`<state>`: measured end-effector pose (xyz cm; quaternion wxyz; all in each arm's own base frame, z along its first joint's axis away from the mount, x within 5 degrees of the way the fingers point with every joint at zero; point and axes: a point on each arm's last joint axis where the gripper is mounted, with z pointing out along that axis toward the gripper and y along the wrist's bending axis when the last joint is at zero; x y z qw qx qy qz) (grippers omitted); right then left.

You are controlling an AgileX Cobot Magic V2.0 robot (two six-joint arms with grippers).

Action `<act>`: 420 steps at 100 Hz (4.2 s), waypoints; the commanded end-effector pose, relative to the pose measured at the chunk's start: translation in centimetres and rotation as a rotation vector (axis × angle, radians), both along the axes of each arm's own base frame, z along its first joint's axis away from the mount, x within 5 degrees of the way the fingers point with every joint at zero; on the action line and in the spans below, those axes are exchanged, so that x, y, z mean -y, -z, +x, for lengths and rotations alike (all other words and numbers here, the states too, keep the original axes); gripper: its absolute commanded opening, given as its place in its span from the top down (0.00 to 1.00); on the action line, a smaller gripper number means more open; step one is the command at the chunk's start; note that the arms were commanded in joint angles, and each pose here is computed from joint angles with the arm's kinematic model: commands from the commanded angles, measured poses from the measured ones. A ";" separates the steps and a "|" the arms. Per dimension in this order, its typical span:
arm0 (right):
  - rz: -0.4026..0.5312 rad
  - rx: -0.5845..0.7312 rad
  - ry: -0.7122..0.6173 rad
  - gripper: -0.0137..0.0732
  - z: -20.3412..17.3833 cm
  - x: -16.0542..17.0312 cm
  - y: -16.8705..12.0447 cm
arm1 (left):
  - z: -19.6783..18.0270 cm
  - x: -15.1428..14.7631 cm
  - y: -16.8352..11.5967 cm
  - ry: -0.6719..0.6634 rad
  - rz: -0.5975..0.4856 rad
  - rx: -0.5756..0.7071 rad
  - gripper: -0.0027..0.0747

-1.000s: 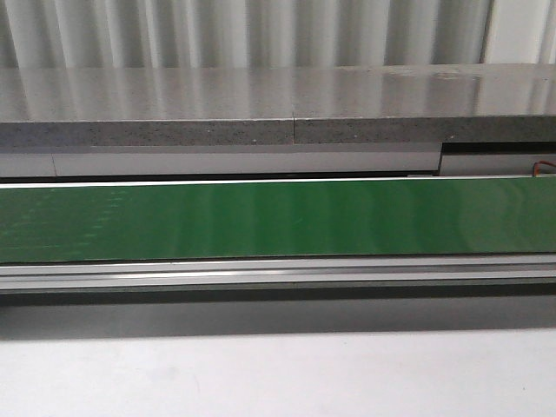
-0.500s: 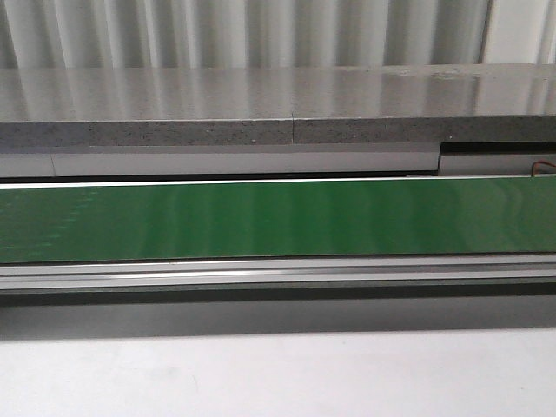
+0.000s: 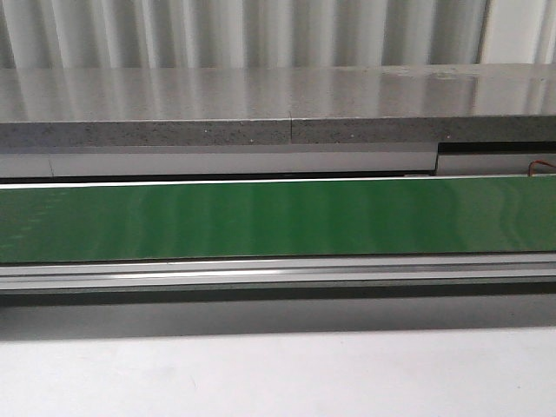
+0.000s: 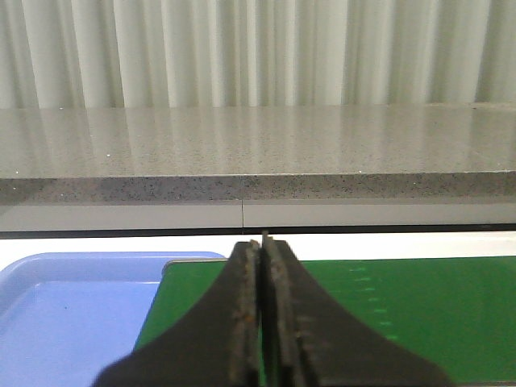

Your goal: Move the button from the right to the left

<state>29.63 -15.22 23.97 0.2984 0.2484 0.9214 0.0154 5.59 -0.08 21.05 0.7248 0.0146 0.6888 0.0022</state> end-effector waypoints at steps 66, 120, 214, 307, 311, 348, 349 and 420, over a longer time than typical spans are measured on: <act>0.029 0.042 -0.260 0.53 1.6 -8.3 -2.9 | -0.2 0.1 0.0 0.021 -0.021 0.087 0.99; 0.066 -0.019 -0.252 0.16 2.6 -8.0 -0.5 | -0.2 0.1 0.0 0.021 -0.021 0.087 0.99; -0.247 0.469 -0.283 0.09 -10.2 -11.3 -11.5 | -0.2 0.1 0.0 0.021 -0.021 0.087 0.99; -0.313 0.658 -0.306 0.62 -22.2 -15.1 -7.7 | -0.2 0.1 0.0 0.021 -0.021 0.087 0.99; -0.313 0.658 -0.306 0.71 -22.2 -15.1 -7.7 | -0.2 0.1 0.0 0.021 -0.021 0.087 0.99; -0.313 0.658 -0.306 0.92 -22.2 -15.1 -7.7 | -0.2 0.1 0.0 0.021 -0.021 0.087 0.99; -0.313 0.658 -0.306 0.92 -22.2 -15.1 -7.7 | -0.2 0.1 0.0 0.021 -0.021 0.087 0.99; -0.313 0.658 -0.306 0.92 -22.2 -15.1 -7.7 | -0.2 0.1 0.0 0.021 -0.021 0.087 0.99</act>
